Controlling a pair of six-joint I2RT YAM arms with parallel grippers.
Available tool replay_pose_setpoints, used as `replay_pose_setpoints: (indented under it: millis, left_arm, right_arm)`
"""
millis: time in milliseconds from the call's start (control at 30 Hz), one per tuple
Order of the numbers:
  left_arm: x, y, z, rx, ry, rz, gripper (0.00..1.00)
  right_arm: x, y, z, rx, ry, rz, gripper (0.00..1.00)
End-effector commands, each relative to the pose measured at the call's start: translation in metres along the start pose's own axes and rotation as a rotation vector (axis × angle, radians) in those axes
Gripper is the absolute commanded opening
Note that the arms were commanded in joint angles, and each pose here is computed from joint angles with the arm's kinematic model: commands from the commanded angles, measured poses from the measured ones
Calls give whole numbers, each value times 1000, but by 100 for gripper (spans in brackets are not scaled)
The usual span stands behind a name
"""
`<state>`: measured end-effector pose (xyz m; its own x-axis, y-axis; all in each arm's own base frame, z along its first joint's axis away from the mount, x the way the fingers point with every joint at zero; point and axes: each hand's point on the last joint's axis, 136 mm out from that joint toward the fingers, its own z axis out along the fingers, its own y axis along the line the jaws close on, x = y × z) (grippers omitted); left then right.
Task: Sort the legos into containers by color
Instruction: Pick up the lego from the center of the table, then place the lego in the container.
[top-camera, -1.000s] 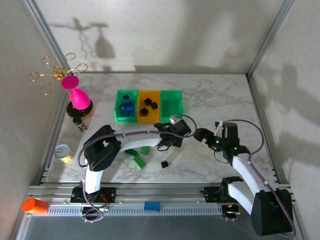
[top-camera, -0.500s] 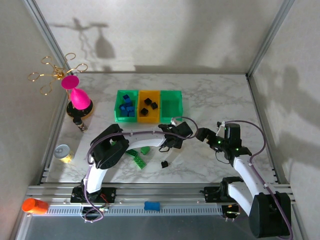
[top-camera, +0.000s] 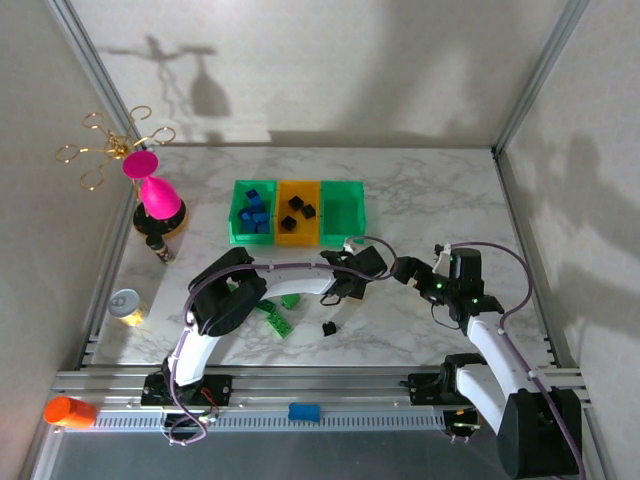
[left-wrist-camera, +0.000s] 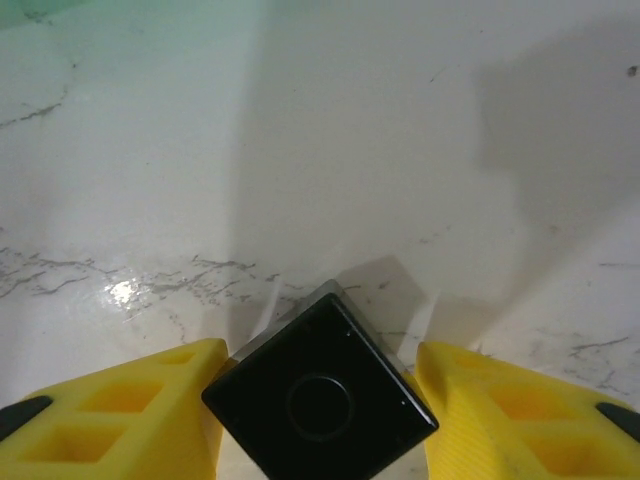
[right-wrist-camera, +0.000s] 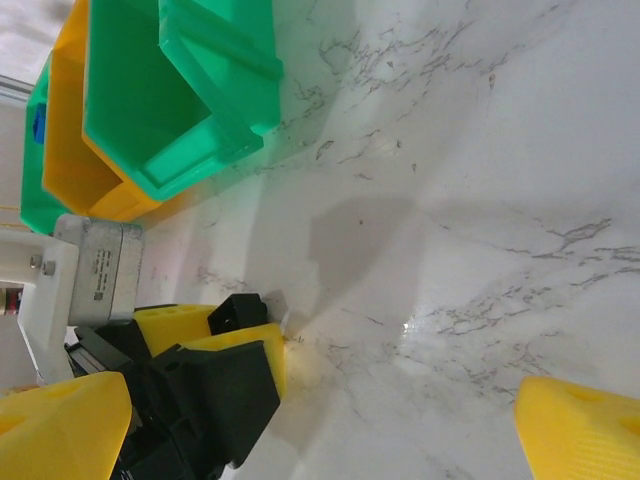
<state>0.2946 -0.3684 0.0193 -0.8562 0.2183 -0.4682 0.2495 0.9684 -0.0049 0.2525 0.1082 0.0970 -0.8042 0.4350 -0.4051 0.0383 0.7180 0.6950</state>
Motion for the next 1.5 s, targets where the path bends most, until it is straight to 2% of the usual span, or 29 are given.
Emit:
replay_pose_setpoints:
  millis: [0,200,433,633,867,1000,1167,1467]
  left_arm:
    - [-8,3,3,-11,-16,-17,48]
    - [-10,7,-1,-12,-20,-24,44]
    - [-33,16,-36,-9,-92,-41,44]
    - [-65,47,-71,-32,-175,-80,44]
    - [-116,100,-86,-76,-244,-166,45]
    - [-137,130,-77,-120,-257,-203,45]
    - [-157,157,-48,-140,-233,-246,44]
    - [-178,183,-5,-163,-197,-290,47]
  right_arm:
    - [1,0,0,-14,1,-6,99]
    - [1,1,0,-15,-2,-15,99]
    - [-4,15,-3,-71,-9,-48,99]
    - [-10,46,-1,-180,-1,-95,99]
    - [-11,89,14,-243,11,-176,99]
    - [-8,111,24,-276,32,-201,99]
    - [-10,126,33,-274,28,-227,99]
    - [-11,126,35,-267,15,-223,99]
